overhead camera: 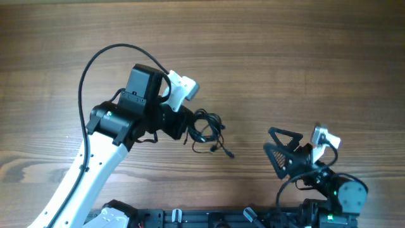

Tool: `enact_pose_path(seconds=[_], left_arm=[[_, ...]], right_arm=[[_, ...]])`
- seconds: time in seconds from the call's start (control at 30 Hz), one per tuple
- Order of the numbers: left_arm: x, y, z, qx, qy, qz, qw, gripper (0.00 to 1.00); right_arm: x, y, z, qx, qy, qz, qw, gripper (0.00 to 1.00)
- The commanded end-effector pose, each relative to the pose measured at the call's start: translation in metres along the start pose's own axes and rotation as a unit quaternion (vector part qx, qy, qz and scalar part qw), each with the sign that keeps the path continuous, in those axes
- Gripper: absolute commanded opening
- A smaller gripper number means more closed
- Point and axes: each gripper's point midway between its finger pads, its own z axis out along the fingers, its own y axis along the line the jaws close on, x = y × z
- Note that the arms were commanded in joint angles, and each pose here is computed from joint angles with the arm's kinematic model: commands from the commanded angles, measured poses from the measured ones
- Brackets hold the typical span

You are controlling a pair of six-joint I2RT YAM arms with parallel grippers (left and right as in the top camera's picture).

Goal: Untangle cables
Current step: 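Reach the right gripper to the hanging cables and grasp a strand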

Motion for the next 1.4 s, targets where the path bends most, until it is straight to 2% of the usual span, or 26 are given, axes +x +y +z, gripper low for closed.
enact_pose_path(seconds=[0.0, 0.17, 0.23, 0.3, 0.47, 0.6, 0.73, 0.83, 0.9, 0.93, 1.0, 1.17, 1.23, 1.3, 1.37], left_arm=[[-0.005, -0.029, -0.005, 0.075, -0.02, 0.077, 0.994, 0.04], [-0.005, -0.029, -0.005, 0.075, -0.02, 0.075, 0.994, 0.04], [-0.006, -0.028, -0.005, 0.075, -0.021, 0.076, 0.994, 0.04], [-0.011, -0.028, -0.005, 0.074, -0.031, 0.076, 0.994, 0.04], [-0.03, -0.028, -0.007, 0.074, -0.061, 0.016, 0.995, 0.04], [-0.031, -0.035, -0.008, 0.098, -0.061, -0.018, 0.993, 0.04], [-0.03, -0.048, -0.008, 0.126, -0.057, -0.016, 0.99, 0.04], [-0.027, -0.06, -0.005, 0.136, -0.048, -0.003, 0.989, 0.04], [-0.025, -0.066, -0.003, 0.142, -0.043, 0.004, 0.989, 0.04], [-0.024, -0.068, 0.0, 0.142, -0.04, 0.009, 0.989, 0.04], [-0.026, -0.065, 0.003, 0.133, -0.04, 0.007, 0.99, 0.04], [-0.047, -0.055, 0.004, 0.106, -0.074, -0.051, 0.99, 0.04], [-0.058, -0.047, 0.004, 0.086, -0.094, -0.083, 0.988, 0.04], [-0.066, -0.026, 0.004, 0.034, -0.116, -0.144, 0.982, 0.04], [-0.07, 0.0, 0.002, -0.028, -0.141, -0.219, 0.965, 0.04]], right_arm=[[0.003, 0.012, 0.002, -0.019, 0.028, -0.042, 0.999, 1.0], [-0.013, -0.015, 0.014, 0.03, 0.031, -0.063, 0.997, 0.99], [-0.021, -0.021, 0.021, 0.038, 0.044, -0.068, 0.996, 0.95], [-0.028, -0.017, 0.033, 0.013, 0.09, -0.077, 0.993, 0.86], [-0.02, 0.0, 0.051, -0.084, 0.173, -0.079, 0.978, 0.68], [0.008, -0.001, 0.068, -0.121, 0.214, -0.077, 0.966, 0.68], [0.012, -0.029, 0.086, -0.062, 0.195, -0.054, 0.977, 0.67], [0.011, -0.028, 0.087, -0.068, 0.194, -0.057, 0.977, 0.63], [0.012, -0.018, 0.085, -0.095, 0.201, -0.07, 0.972, 0.53], [0.014, -0.012, 0.083, -0.111, 0.209, -0.069, 0.969, 0.42], [0.017, -0.007, 0.081, -0.123, 0.22, -0.061, 0.966, 0.28], [0.027, 0.003, 0.072, -0.153, 0.253, -0.037, 0.954, 0.05], [0.028, 0.005, 0.071, -0.153, 0.259, -0.021, 0.953, 0.04], [0.029, 0.006, 0.07, -0.157, 0.265, -0.015, 0.951, 0.05], [0.032, 0.009, 0.067, -0.164, 0.274, -0.008, 0.948, 0.04]])
